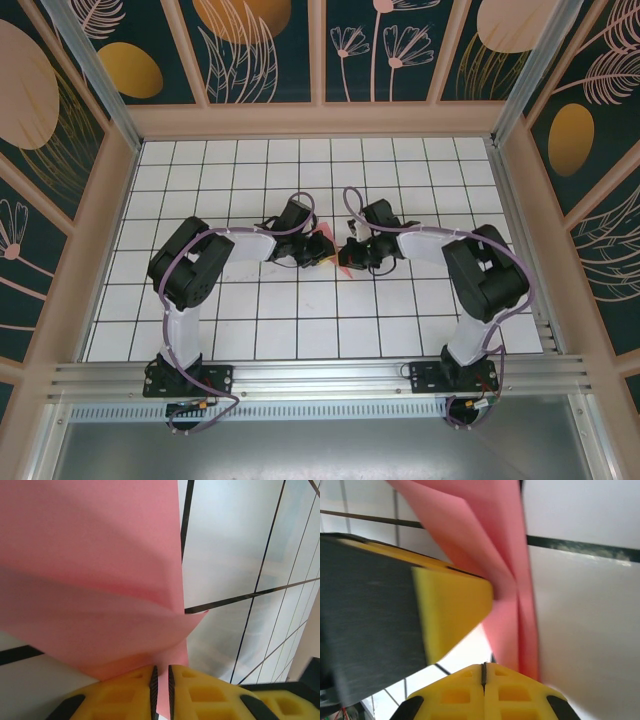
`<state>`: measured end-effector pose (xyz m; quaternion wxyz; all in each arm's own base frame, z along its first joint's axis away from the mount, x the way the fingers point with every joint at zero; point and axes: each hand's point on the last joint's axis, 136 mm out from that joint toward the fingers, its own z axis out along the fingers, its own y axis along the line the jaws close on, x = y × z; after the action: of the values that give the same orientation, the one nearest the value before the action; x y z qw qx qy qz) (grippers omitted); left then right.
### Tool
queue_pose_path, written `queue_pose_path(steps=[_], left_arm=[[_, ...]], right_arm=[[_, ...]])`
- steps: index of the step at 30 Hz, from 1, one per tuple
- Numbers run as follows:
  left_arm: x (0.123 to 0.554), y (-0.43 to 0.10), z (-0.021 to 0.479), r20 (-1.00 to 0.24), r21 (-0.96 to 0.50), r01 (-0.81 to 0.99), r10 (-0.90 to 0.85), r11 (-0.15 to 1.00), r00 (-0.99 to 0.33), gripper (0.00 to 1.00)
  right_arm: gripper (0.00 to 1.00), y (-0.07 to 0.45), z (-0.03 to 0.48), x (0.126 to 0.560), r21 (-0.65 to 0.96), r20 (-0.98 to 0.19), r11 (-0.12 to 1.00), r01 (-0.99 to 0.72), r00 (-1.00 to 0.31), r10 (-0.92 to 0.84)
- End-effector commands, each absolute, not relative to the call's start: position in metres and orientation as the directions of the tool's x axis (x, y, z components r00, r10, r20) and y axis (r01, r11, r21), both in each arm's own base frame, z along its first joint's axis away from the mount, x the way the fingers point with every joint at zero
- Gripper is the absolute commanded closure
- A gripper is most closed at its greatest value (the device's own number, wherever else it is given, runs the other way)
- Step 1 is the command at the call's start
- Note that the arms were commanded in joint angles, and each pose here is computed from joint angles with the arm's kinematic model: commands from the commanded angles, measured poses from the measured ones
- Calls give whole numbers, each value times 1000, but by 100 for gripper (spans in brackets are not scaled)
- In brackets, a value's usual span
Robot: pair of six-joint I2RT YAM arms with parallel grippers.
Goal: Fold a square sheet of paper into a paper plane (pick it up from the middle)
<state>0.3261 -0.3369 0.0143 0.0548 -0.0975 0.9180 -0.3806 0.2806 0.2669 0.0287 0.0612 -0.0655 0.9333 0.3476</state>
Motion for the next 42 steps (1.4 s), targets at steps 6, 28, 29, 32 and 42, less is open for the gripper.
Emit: queue_pose_path(steps=[6,28,29,32,42], left_arm=[[341,-322,-1,-122,-634,-74,-194,769,-973,77],[368,-321,19,-335,-585,141,-80,799,-939,67],[367,-320,18,-333,-582,137,-81,801,-940,67],[368,-317,13,-332,-574,134,-80,808,-940,67],[379,-296,-8,-338,-511,123,-67,851,-939,67]], right_arm=[[100,240,-4,269,592,-94,800,-94,-994,-47],[100,227,-20,257,580,-31,813,-49,-999,-38],[100,227,-20,257,581,-31,813,-49,-999,-38],[100,226,-21,255,578,-24,814,-46,-999,-39],[100,218,-27,241,553,9,832,-42,-998,-56]])
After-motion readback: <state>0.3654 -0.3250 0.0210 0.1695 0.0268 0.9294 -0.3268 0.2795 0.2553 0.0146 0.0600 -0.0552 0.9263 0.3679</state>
